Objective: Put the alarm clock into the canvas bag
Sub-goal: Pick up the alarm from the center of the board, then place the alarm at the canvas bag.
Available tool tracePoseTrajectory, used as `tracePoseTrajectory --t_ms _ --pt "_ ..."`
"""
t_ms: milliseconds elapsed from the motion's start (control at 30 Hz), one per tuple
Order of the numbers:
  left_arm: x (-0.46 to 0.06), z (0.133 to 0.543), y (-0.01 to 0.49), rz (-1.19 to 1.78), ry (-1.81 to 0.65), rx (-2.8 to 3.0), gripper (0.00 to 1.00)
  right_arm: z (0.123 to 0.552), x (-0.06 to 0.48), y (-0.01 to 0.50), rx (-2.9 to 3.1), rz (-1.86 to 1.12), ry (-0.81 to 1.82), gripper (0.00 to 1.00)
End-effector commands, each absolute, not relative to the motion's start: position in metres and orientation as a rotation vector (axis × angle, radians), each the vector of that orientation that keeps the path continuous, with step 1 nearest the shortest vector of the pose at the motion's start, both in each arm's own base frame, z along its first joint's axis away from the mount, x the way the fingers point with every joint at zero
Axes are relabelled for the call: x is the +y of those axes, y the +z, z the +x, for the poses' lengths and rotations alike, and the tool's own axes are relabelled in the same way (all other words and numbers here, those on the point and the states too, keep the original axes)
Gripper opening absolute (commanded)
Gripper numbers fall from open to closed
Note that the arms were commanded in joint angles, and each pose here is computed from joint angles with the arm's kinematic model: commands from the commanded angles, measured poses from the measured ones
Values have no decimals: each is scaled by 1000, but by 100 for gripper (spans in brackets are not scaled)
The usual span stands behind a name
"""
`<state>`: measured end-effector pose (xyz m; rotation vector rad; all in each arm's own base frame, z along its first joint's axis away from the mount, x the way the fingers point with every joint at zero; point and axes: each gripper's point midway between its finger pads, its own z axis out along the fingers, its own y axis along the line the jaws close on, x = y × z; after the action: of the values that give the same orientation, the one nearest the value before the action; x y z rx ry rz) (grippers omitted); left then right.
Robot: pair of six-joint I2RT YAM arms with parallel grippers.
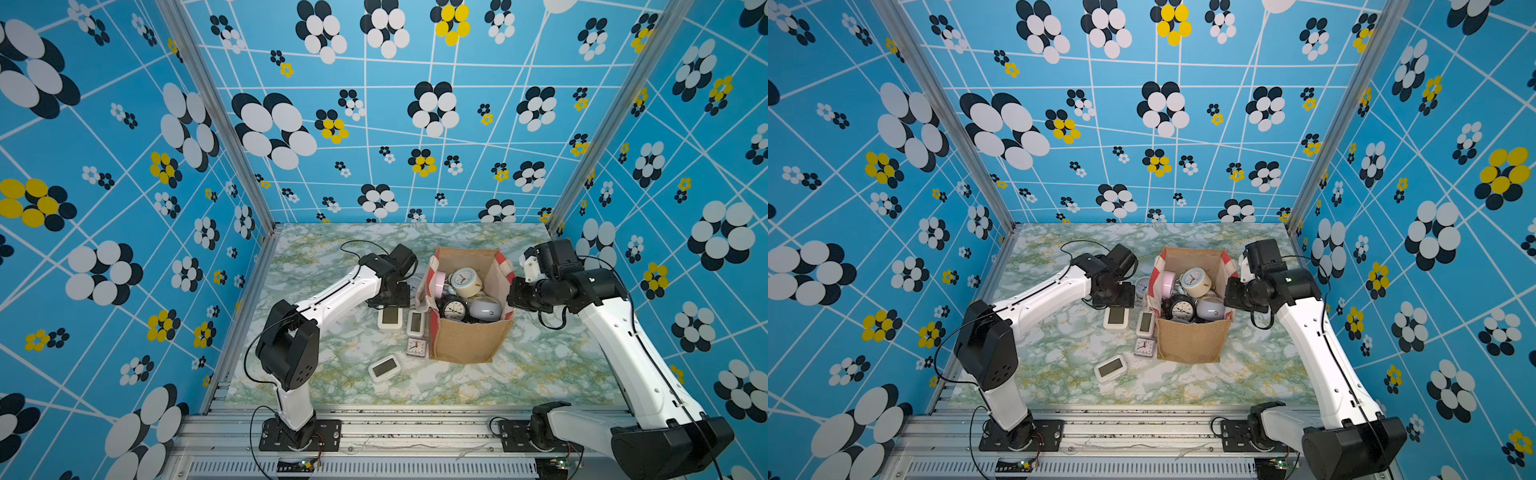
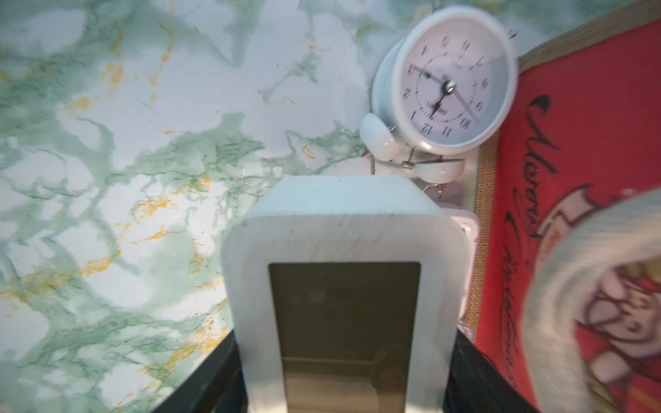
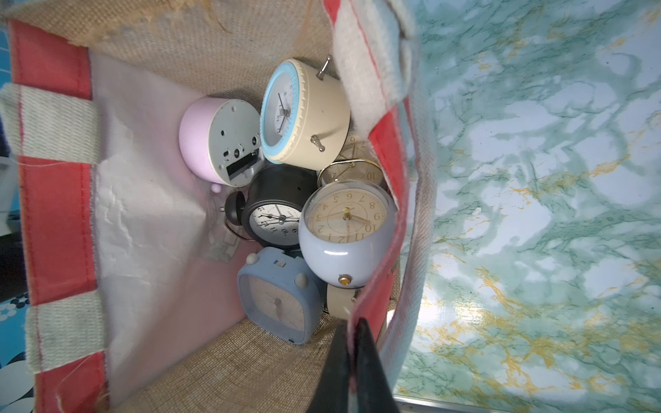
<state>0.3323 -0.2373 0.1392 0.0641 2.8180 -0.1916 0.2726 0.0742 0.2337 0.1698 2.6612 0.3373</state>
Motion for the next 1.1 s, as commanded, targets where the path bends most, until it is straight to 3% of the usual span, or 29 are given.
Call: tracePoseTrajectory --t_ms 0,700,900,1067 --pt "-230 333 180 63 -228 2758 60 277 78 236 2652 147 353 6" --pt "-291 341 351 156 -734 2324 48 277 81 238 2640 134 372 6" --pt "-334 334 374 231 -841 2249 48 276 81 238 2640 133 381 6" --pt "-368 329 363 289 -867 2269 47 276 82 238 2641 125 387 6"
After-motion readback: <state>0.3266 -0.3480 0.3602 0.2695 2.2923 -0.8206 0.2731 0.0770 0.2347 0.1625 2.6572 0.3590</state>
